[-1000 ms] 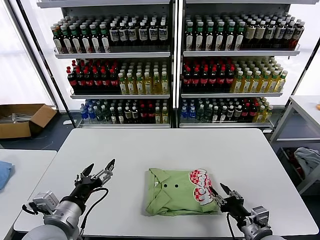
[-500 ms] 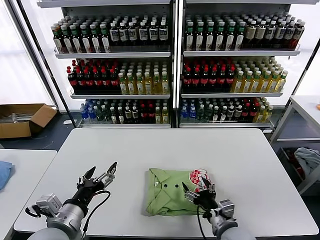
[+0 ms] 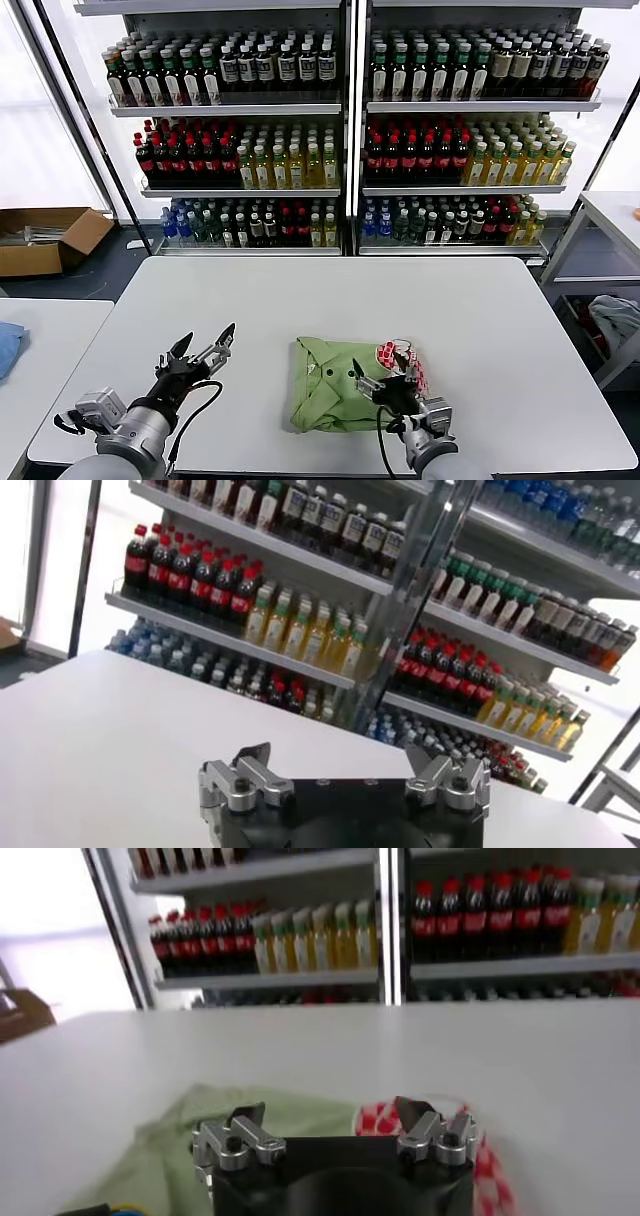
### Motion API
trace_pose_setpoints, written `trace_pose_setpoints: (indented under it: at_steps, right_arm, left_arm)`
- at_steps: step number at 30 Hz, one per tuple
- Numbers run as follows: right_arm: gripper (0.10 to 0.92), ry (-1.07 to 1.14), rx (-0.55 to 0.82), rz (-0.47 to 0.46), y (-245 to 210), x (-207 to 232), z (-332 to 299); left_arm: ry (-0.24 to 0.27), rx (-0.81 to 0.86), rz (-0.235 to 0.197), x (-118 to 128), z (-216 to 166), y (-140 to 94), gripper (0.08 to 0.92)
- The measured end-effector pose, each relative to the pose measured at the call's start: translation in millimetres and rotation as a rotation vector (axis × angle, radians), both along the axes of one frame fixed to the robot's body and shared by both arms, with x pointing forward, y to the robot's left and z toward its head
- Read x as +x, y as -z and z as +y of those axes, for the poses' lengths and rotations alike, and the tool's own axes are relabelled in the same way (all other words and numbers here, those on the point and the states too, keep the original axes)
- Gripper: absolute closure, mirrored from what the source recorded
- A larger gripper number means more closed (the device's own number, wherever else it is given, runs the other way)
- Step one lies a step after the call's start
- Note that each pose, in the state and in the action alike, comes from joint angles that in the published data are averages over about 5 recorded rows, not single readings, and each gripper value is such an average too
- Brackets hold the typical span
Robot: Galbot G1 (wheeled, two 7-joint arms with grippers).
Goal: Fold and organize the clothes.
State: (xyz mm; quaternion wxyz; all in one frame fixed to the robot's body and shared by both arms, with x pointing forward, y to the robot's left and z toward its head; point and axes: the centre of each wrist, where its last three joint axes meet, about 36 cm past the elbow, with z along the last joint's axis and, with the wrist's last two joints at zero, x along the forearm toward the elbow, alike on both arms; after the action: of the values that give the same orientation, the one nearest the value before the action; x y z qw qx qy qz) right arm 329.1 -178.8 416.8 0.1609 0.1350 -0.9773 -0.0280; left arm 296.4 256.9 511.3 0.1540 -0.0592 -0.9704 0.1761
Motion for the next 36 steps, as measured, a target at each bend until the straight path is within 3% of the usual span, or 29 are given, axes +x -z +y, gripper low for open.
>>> trace_pose_setpoints:
  at_steps: [14, 26, 36]
  right_arm:
    - [0.200, 0.119, -0.019, -0.174, -32, -17, -89]
    - [0.200, 0.218, -0.074, -0.234, -26, -43, -167]
    - [0.200, 0.237, -0.076, -0.256, -23, -60, -182]
  left_arm:
    - [0.007, 0.062, -0.074, 8, 17, 17, 0.177]
    - [0.027, 0.084, -0.172, 7, 47, 30, 0.177]
    - [-0.003, 0.100, -0.229, -1, 75, 33, 0.177]
